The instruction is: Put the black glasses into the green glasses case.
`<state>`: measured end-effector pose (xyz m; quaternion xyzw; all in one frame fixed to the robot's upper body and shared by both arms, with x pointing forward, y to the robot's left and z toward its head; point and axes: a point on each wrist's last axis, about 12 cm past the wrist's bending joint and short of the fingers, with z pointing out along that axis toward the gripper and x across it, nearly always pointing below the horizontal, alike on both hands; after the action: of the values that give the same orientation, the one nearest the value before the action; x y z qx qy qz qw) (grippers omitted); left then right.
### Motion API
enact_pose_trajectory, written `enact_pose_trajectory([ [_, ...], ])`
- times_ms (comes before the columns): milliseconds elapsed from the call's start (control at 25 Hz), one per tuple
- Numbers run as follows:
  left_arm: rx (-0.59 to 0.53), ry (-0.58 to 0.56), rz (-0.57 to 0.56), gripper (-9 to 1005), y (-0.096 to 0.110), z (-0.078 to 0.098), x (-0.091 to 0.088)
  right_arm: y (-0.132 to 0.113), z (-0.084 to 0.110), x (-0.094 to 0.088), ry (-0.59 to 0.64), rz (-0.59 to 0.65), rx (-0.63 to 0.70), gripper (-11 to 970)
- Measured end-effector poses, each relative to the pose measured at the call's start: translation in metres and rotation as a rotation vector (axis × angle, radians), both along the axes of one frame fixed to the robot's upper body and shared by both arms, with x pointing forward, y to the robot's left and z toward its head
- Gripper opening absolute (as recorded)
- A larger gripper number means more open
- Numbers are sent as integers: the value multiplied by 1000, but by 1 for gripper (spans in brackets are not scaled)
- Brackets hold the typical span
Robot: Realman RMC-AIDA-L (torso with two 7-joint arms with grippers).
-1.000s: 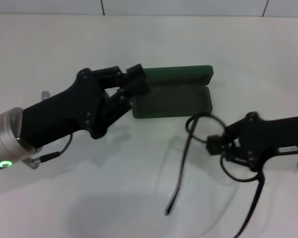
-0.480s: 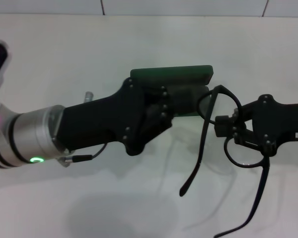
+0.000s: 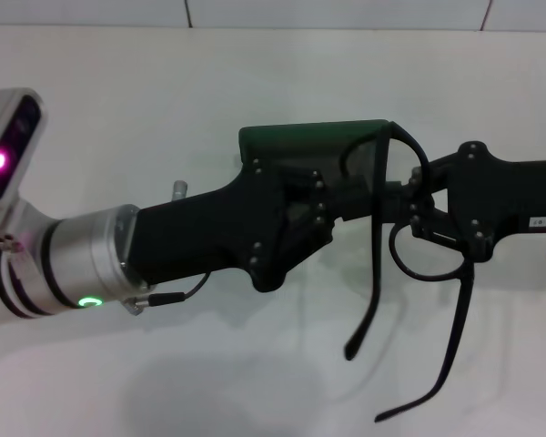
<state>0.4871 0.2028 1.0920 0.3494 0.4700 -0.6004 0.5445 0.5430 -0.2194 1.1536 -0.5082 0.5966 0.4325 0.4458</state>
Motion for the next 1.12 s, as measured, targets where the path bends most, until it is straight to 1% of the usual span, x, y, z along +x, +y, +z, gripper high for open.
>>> enact_pose_trajectory([
  [280, 13, 14, 56, 39, -5, -8, 2, 8, 5, 3, -17, 29, 16, 140],
  [560, 7, 13, 77, 39, -5, -9, 4, 11, 3, 3, -9, 38, 23, 145],
  [800, -96, -19, 114, 39, 9, 0, -2, 9, -2, 3, 10, 31, 24, 150],
  [920, -116, -25, 97, 39, 8, 3, -3, 9, -3, 4, 10, 29, 25, 152],
  [1120, -94, -22, 46, 38, -1, 3, 0, 13, -3, 8, 21, 37, 30, 156],
])
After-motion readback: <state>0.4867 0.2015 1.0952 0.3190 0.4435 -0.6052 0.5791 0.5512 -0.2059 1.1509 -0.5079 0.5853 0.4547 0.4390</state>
